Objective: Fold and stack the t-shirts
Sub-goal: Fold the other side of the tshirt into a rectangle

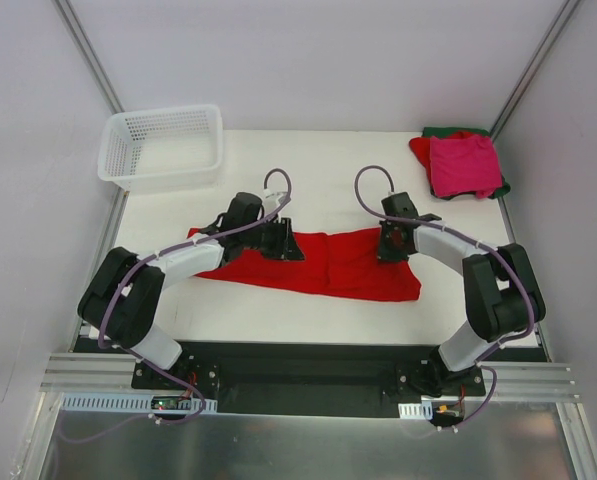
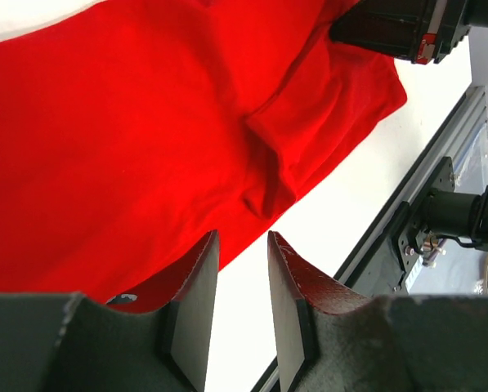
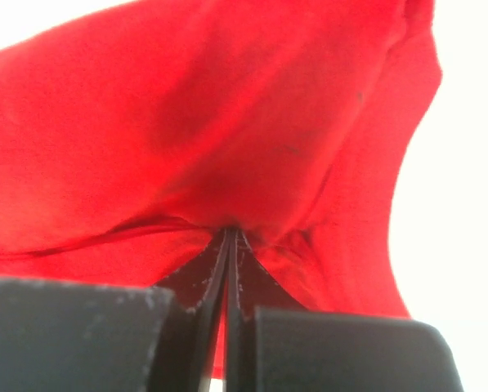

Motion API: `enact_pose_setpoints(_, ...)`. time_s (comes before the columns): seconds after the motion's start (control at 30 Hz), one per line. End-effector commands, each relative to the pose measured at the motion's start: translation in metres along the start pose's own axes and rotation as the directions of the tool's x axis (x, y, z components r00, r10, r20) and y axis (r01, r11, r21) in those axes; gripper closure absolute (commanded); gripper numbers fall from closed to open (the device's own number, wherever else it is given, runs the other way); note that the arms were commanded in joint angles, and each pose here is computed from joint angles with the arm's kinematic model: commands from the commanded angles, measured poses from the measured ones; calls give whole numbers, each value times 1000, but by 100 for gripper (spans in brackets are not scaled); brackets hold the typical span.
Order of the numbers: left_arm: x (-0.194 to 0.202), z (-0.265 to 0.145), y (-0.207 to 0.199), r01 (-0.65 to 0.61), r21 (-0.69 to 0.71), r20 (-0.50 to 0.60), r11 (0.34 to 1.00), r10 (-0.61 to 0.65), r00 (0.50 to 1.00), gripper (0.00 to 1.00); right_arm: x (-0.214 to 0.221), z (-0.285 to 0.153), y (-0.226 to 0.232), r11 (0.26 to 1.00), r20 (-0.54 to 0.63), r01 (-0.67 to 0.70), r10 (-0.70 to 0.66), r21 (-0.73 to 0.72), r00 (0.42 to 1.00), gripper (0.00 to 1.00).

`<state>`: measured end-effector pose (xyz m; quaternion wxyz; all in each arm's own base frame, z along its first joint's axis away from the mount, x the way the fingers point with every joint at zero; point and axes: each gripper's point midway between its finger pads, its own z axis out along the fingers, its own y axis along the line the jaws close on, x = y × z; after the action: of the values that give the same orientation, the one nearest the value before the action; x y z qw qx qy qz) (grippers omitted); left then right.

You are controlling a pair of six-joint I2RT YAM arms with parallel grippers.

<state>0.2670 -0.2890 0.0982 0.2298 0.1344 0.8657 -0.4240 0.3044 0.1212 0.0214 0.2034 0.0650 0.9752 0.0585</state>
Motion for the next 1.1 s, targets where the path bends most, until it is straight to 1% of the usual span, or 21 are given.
enact_pose_setpoints(0.0,-9,-12,-7,-44,24,35,999,43,998,70,-18,-13,-30,981,51,-20,10,191,999,99)
enact_pose_setpoints(0.17,-10,-14,-1,-38,10,42,999,37,998,69,-30,-26,-52,947,73,3,-27,321,997,99)
enact_pose_setpoints(0.43,-10,-19,2,-42,5,50,999,42,998,69,-41,-34,-61,928,107,-3,-40,372,993,99)
enact_pose_setpoints(0.5,-12,-21,-2,-52,20,53,998,51,997,71,-46,-46,-58,938,149,-18,-36,345,988,99)
enact_pose_setpoints(0.53,-12,-22,-9,-61,52,47,997,59,997,72,-48,-51,-55,947,166,-10,-46,322,985,99)
enact_pose_setpoints(0.57,-17,-24,-17,-75,76,52,994,71,996,74,-54,-64,-44,968,212,-18,-37,252,977,99)
enact_pose_setpoints(0.63,-20,-27,-33,-86,150,36,985,81,996,83,-53,-75,-38,983,232,-15,-29,184,972,99)
enact_pose_setpoints(0.67,-26,-29,-43,-96,181,41,979,90,995,87,-55,-88,-27,995,258,-11,-16,103,966,99)
enact_pose_setpoints(0.7,-29,-31,-49,-95,206,40,974,89,995,91,-53,-94,-23,998,267,-7,-10,62,964,99)
enact_pose_setpoints(0.73,-33,-30,-56,-109,241,46,964,101,994,92,-52,-99,-20,1000,278,-3,-2,19,961,99)
enact_pose_setpoints(0.77,-32,-34,-71,-121,320,30,940,118,993,94,-52,-105,-8,998,286,21,-3,-57,958,99)
enact_pose_setpoints(0.8,-34,-36,-81,-106,371,26,923,104,994,94,-54,-119,-3,995,322,28,5,-99,947,99)
enact_pose_setpoints(0.83,-32,-34,-86,-86,424,0,902,95,995,95,-51,-122,-1,992,324,34,6,-117,946,99)
enact_pose_setpoints(0.87,-35,-39,-104,-91,524,2,847,105,994,96,-50,-128,2,988,327,39,12,-149,945,99)
enact_pose_setpoints(0.9,-35,-37,-110,-78,564,-11,822,101,995,96,-50,-135,3,985,344,44,15,-164,939,99)
enact_pose_setpoints(0.93,-31,-26,-105,-35,586,-50,809,79,996,97,-50,-139,4,984,350,46,17,-172,937,99)
enact_pose_setpoints(0.97,-33,-27,-121,-56,654,-35,755,104,994,98,-50,-141,3,984,355,47,17,-172,935,99)
enact_pose_setpoints(1.0,-25,-8,-109,14,656,-94,754,64,994,99,-49,-143,2,985,355,45,18,-168,935,99)
enact_pose_setpoints(1.03,-24,-1,-112,19,682,-96,732,63,993,100,-50,-144,1,986,357,43,18,-163,934,99)
enact_pose_setpoints(1.07,-25,-5,-128,14,739,-78,674,65,995,100,-48,-144,-1,987,349,41,15,-153,937,99)
